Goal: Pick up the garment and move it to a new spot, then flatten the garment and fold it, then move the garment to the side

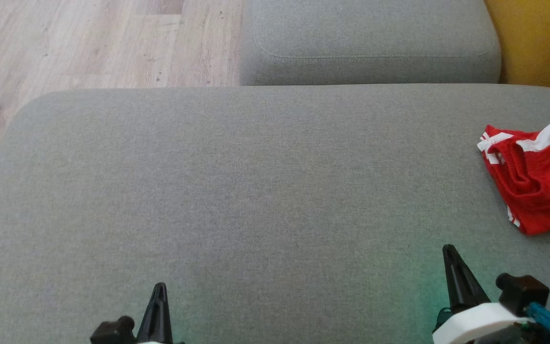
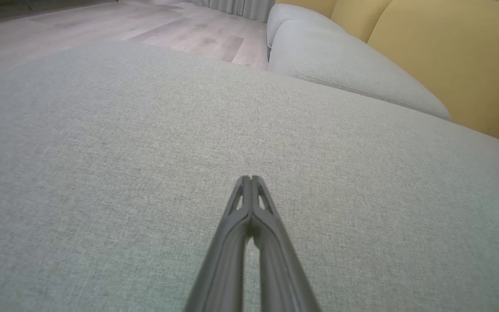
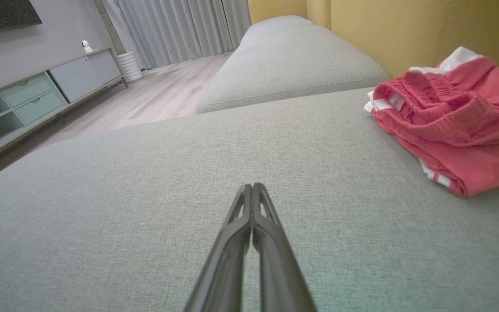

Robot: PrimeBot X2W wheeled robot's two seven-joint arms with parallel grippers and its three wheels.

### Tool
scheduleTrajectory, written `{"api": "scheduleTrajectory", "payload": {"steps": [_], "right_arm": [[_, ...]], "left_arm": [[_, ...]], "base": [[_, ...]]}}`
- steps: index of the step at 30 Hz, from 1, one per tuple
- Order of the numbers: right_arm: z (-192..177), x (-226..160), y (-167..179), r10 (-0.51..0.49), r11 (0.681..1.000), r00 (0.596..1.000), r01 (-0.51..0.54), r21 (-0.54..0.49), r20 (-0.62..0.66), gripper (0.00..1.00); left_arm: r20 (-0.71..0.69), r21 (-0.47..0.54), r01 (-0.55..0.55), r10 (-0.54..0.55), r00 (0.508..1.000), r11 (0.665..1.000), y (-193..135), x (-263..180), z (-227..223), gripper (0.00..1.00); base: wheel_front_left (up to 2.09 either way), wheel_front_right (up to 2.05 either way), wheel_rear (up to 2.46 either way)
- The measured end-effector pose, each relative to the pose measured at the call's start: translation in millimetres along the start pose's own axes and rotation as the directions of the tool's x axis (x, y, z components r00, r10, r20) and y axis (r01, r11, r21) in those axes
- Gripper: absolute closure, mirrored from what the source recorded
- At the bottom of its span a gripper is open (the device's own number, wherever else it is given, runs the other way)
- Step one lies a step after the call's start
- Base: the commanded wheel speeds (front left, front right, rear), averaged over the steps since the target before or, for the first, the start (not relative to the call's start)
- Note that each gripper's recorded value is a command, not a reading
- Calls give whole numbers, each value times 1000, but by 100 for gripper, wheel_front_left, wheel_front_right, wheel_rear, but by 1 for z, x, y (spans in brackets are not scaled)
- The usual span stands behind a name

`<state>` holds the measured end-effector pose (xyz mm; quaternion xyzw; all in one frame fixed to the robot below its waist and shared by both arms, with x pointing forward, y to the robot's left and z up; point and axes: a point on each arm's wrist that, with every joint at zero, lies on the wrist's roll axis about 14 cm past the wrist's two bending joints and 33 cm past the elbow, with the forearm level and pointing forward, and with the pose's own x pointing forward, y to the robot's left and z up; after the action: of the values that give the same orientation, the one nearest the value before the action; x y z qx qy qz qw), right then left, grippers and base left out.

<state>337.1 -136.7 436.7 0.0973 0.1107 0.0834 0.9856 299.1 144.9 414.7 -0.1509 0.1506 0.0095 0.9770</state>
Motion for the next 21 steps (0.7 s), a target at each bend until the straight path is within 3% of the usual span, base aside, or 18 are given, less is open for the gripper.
{"api": "scheduleTrajectory", "payload": {"steps": [21], "right_arm": [[7, 3, -9, -42, 971, 999, 37, 238, 20, 100]], "left_arm": [[-31, -211, -28, 22, 999, 977, 9, 11, 6, 100]], "base": [[0, 0, 0]]}}
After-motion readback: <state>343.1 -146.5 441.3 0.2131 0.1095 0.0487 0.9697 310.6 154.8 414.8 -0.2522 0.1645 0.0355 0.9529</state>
